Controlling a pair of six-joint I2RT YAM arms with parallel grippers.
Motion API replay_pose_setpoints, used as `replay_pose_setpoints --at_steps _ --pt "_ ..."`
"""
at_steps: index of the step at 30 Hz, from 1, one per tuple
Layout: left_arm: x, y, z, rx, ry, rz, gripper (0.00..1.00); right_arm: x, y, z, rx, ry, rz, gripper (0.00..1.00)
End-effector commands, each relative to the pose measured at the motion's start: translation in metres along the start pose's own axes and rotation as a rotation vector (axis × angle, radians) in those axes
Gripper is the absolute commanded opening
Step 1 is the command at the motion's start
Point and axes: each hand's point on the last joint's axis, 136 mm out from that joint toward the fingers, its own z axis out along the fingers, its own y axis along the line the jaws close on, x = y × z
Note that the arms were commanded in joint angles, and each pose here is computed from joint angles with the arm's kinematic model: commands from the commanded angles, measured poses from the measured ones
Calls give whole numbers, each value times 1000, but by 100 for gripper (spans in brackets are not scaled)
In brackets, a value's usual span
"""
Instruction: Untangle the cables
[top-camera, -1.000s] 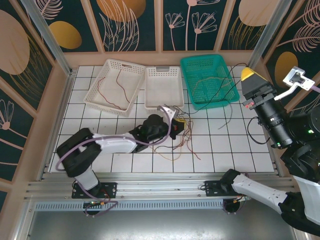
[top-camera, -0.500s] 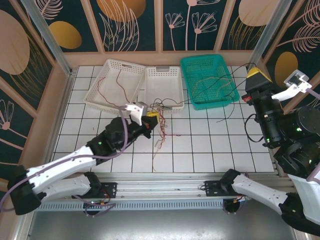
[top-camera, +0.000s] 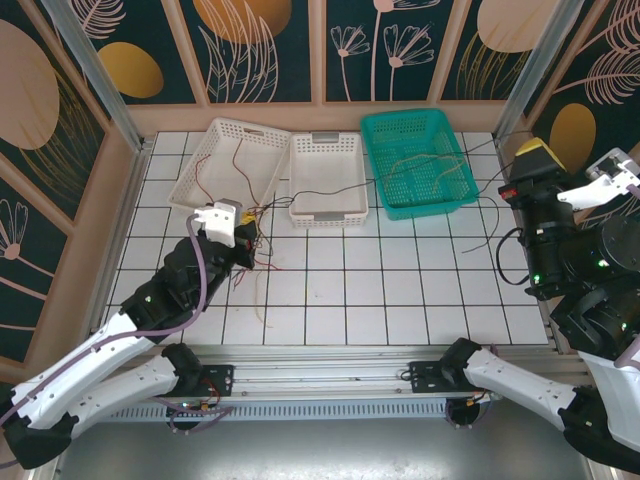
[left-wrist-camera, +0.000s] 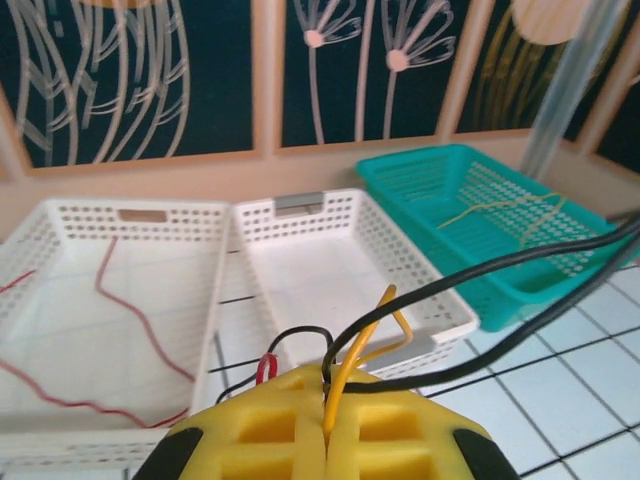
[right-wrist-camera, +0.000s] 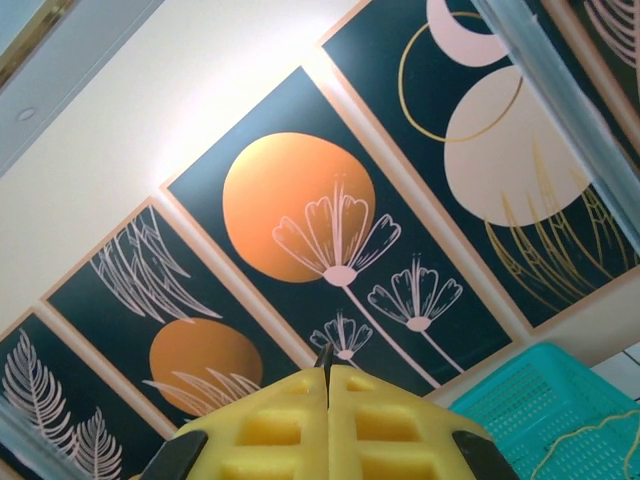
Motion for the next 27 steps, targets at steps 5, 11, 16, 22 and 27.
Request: replay_pose_setpoints --at_steps 5,11,16,22,27 --pt "-8 49 -11 -242 -52 44 0 -22 -21 -10 89 -72 -15 0" --pt "1 55 -11 -267 -34 51 0 -35 -27 -18 103 -99 -15 0" --pt "5 47 -8 -219 -31 38 0 -7 1 0 10 -14 -70 0" --pt "7 41 -6 -180 -35 31 0 30 46 31 -102 99 -137 0" --pt "15 35 -6 -135 -38 26 0 65 85 58 -187 186 -193 0"
